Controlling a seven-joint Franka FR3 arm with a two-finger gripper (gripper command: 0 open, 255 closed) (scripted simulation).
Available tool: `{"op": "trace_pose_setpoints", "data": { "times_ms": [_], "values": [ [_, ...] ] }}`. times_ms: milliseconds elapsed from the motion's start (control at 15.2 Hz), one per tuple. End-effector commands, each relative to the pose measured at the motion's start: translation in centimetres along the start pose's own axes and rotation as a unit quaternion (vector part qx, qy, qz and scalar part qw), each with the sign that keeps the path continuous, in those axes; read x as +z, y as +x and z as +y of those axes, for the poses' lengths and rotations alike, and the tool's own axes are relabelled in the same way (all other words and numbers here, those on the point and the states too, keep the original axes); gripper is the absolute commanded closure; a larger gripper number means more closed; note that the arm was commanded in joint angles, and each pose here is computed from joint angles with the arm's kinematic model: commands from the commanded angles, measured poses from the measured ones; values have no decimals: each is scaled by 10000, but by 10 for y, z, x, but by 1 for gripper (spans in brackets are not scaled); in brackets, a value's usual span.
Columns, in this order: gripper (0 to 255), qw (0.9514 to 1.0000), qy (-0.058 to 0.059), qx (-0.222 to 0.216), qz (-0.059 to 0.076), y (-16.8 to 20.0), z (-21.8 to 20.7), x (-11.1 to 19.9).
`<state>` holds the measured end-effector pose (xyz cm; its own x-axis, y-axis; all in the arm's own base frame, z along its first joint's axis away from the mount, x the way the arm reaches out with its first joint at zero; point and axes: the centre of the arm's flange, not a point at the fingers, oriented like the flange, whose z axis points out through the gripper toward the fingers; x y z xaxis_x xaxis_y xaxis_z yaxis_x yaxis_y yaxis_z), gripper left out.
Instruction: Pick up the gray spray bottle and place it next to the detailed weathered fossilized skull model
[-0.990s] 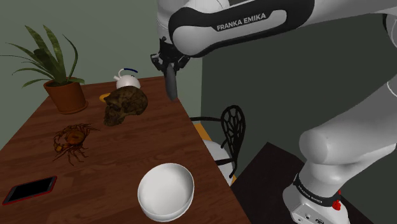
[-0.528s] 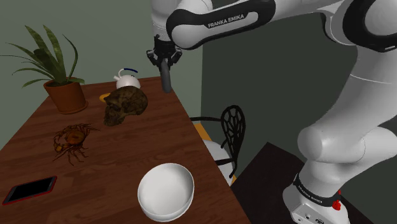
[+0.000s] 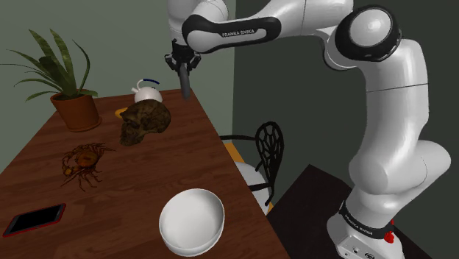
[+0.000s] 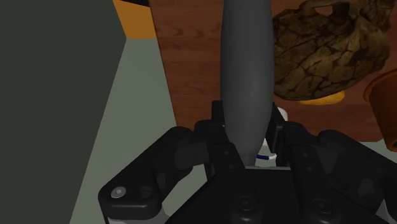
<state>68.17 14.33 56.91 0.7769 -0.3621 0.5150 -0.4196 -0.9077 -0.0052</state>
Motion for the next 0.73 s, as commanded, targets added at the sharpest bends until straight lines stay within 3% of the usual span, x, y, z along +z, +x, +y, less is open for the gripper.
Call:
{"op": "trace_pose_setpoints", "data": {
  "times_ms": [0,330,660],
  "values": [
    [255,10000,-22,-2,2,22,-4,18],
    [255,10000,-22,-2,2,75,-9,57],
    [255,10000,-22,-2,2,68,-9,79]
  ]
}}
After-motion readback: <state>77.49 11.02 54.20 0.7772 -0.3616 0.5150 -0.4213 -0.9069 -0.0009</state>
